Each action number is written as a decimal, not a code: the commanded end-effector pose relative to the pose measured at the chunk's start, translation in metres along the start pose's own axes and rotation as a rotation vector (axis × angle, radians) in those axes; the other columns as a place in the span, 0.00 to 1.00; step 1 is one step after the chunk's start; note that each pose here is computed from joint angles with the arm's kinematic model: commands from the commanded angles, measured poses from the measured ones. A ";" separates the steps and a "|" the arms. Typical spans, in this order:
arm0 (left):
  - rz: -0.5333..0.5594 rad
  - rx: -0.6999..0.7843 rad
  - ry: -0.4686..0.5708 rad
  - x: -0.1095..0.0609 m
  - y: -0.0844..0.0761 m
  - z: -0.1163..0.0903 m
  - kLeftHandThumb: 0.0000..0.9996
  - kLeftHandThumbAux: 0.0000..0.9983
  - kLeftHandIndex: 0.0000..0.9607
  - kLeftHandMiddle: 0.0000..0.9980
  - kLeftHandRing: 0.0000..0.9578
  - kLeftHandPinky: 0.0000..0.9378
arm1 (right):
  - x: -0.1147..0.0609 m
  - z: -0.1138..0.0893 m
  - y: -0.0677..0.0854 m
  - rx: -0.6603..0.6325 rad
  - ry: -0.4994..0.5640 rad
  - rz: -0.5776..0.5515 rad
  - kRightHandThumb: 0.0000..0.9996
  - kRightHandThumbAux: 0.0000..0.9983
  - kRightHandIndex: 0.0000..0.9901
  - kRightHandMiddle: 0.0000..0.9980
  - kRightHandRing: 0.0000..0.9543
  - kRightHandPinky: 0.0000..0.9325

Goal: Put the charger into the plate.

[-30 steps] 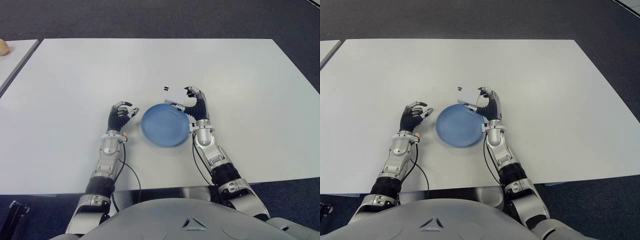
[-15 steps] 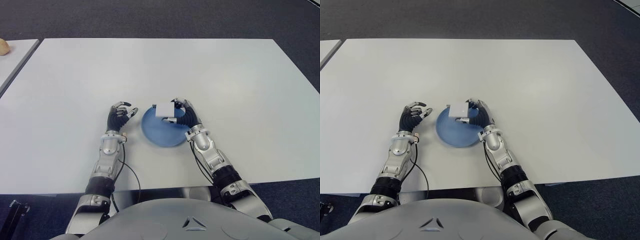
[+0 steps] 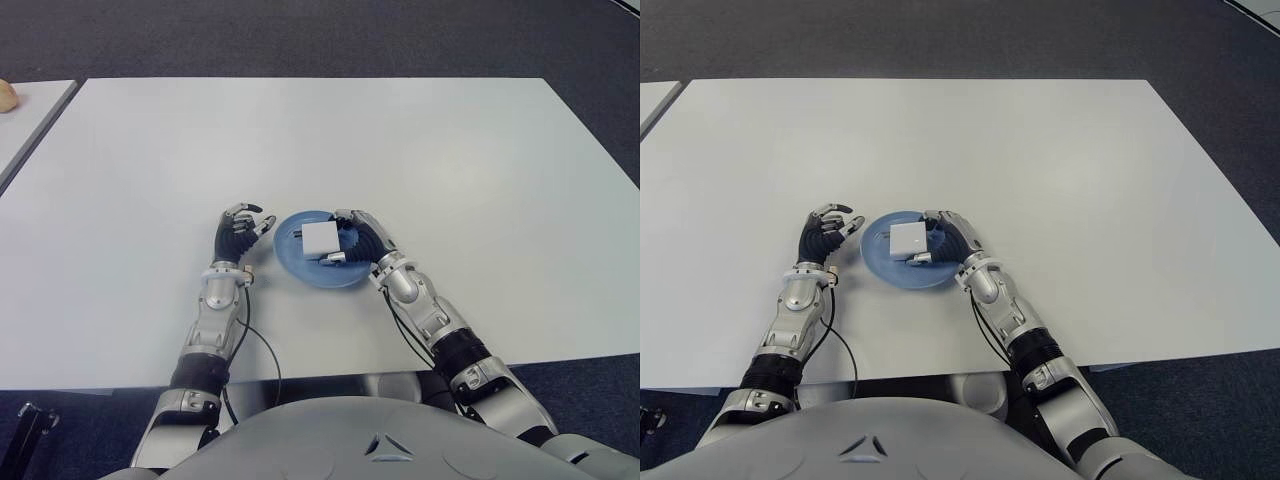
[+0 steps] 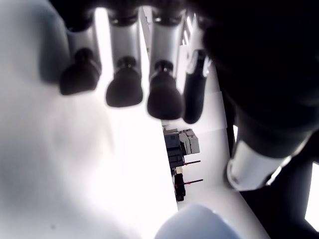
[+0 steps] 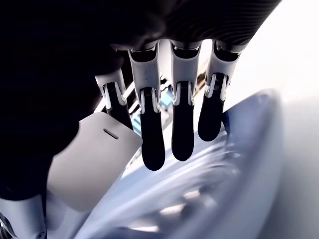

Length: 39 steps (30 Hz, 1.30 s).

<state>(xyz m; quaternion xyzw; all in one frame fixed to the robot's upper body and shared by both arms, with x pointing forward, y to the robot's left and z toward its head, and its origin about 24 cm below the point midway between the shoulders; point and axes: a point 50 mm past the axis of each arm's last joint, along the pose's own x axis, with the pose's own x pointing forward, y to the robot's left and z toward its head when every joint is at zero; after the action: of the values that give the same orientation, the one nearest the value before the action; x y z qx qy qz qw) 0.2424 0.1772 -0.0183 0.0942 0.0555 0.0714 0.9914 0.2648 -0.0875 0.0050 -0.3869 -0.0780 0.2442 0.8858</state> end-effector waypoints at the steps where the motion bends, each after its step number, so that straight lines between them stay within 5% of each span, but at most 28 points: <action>1: 0.011 0.015 0.019 -0.002 0.002 -0.004 0.70 0.72 0.45 0.81 0.84 0.86 | -0.005 -0.006 0.005 -0.090 0.040 0.098 0.70 0.73 0.44 0.86 0.89 0.91; 12: 0.012 0.007 0.016 -0.001 0.003 -0.004 0.70 0.72 0.45 0.80 0.84 0.85 | -0.009 -0.003 0.001 -0.194 0.029 0.119 0.69 0.73 0.43 0.79 0.83 0.82; 26: 0.013 0.004 0.020 -0.001 0.003 -0.004 0.70 0.72 0.45 0.81 0.84 0.85 | -0.013 0.007 -0.007 -0.223 0.025 0.123 0.69 0.73 0.42 0.43 0.48 0.49; 34: 0.012 0.007 0.013 -0.001 0.003 -0.004 0.70 0.72 0.45 0.81 0.84 0.86 | -0.015 0.011 -0.010 -0.214 0.005 0.117 0.68 0.74 0.41 0.33 0.37 0.39; 37: 0.012 0.012 0.016 -0.001 0.003 -0.004 0.71 0.72 0.45 0.81 0.85 0.87 | -0.016 0.011 -0.010 -0.224 -0.005 0.113 0.42 0.74 0.19 0.22 0.26 0.28; 39: 0.012 0.014 0.019 -0.001 0.003 -0.004 0.71 0.72 0.45 0.81 0.85 0.88 | -0.017 0.012 -0.010 -0.230 -0.011 0.109 0.35 0.73 0.12 0.17 0.21 0.25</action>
<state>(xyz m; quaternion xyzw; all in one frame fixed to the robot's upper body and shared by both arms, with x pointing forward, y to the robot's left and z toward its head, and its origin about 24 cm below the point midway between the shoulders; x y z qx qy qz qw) 0.2424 0.1779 -0.0181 0.0946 0.0544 0.0721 0.9914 0.2534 -0.0915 0.0239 -0.4856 -0.0927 0.2822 0.8222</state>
